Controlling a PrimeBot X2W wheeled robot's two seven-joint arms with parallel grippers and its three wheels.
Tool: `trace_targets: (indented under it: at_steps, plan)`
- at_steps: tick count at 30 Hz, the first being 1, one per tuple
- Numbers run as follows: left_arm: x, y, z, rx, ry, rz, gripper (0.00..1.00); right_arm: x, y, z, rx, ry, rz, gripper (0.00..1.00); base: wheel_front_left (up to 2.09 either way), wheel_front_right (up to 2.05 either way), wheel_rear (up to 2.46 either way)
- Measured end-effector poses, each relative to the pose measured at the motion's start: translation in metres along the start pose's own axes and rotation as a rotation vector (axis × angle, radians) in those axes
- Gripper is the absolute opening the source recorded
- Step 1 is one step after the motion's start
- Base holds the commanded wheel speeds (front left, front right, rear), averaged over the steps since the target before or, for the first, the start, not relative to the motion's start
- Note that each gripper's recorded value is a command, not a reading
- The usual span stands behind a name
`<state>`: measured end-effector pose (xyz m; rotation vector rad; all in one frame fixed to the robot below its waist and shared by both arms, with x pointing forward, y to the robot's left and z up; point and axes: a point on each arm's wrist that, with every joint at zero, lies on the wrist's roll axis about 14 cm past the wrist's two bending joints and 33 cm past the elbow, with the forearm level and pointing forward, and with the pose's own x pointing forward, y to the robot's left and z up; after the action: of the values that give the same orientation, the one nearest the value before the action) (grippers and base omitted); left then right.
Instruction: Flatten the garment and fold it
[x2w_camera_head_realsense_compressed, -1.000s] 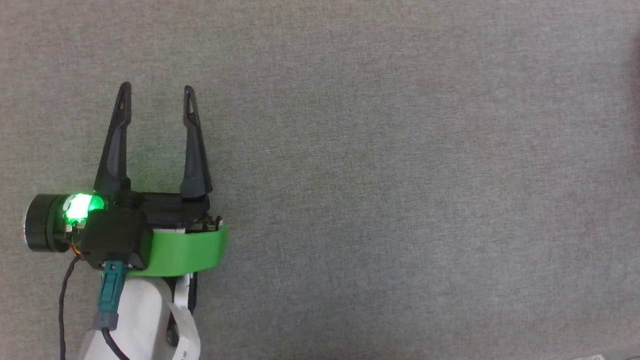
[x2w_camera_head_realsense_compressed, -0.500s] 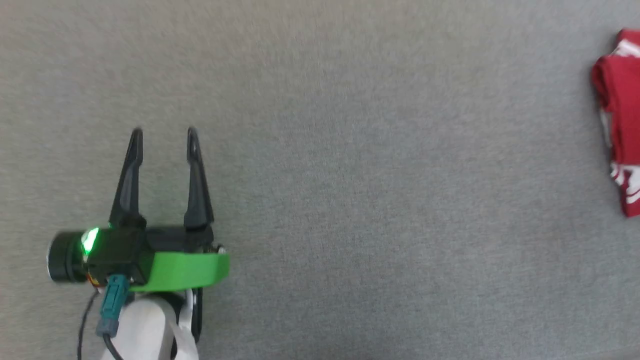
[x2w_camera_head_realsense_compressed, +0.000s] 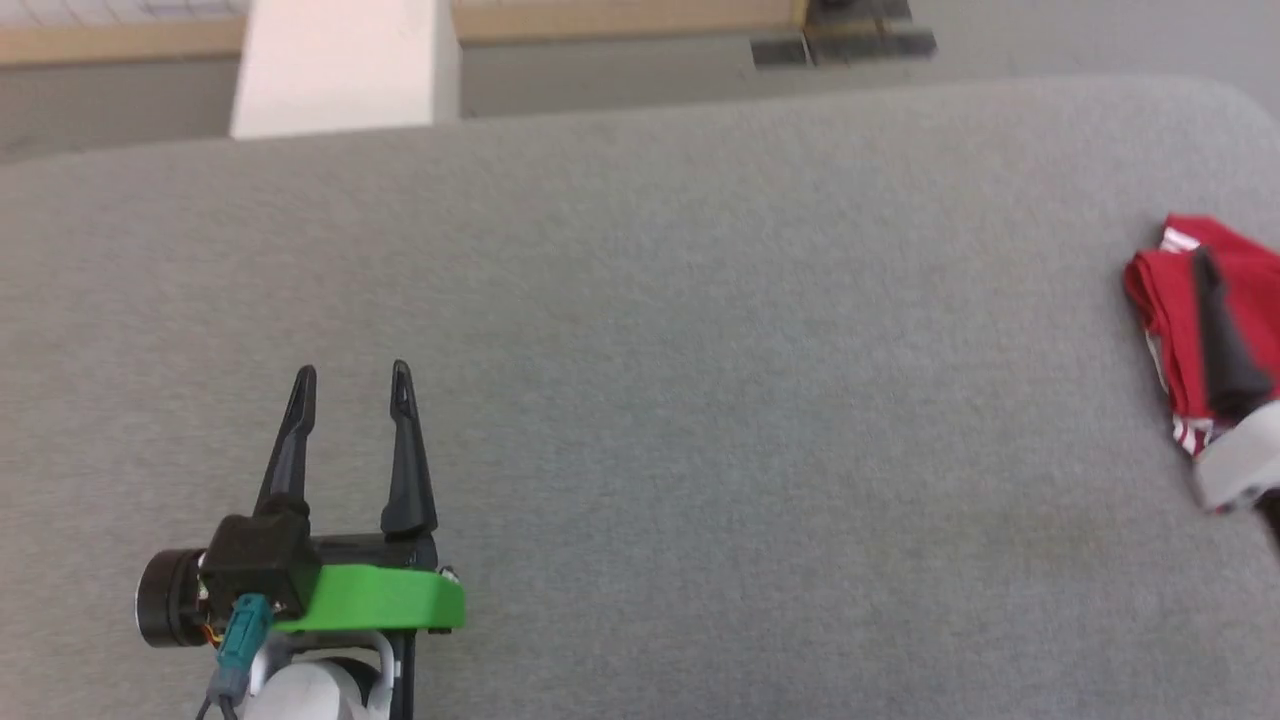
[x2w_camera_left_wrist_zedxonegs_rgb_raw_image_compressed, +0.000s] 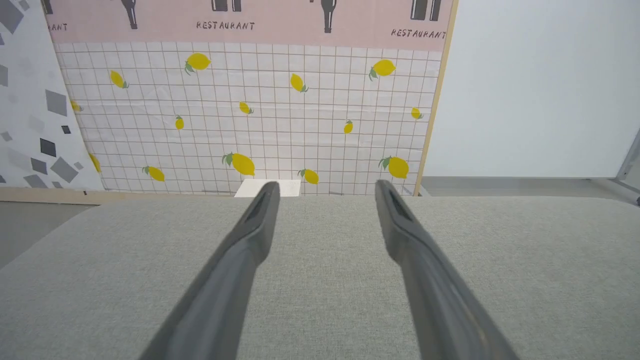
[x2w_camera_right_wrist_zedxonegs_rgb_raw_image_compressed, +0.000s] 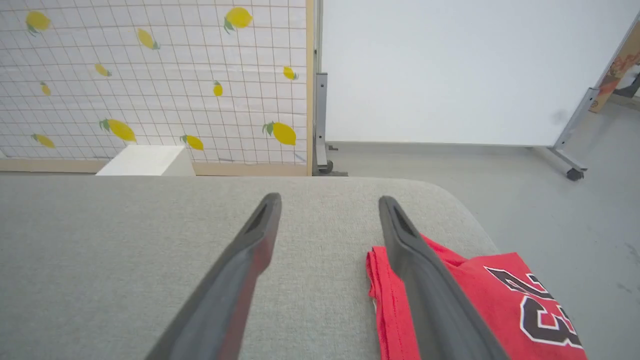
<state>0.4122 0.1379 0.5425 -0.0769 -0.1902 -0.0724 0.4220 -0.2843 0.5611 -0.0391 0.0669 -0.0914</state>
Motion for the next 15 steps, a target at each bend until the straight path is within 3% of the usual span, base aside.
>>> trace_targets:
  at_steps: [4, 9, 15]
  plan:
    - [-0.011, 0.01, 0.013, 0.011, -0.023, 0.03, 1.0, -0.019, 0.03, 0.008, -0.01, -0.081, 0.046, 1.0, 0.0, 0.0, 0.0]
    - [-0.034, 0.023, 0.012, 0.023, 0.002, 0.071, 1.0, -0.038, 0.064, -0.011, 0.016, -0.07, 0.107, 1.0, 0.0, 0.0, 0.0]
    - [-0.066, 0.031, 0.001, -0.001, 0.059, 0.114, 1.0, -0.055, 0.077, -0.03, -0.019, -0.071, 0.116, 1.0, 0.0, 0.0, 0.0]
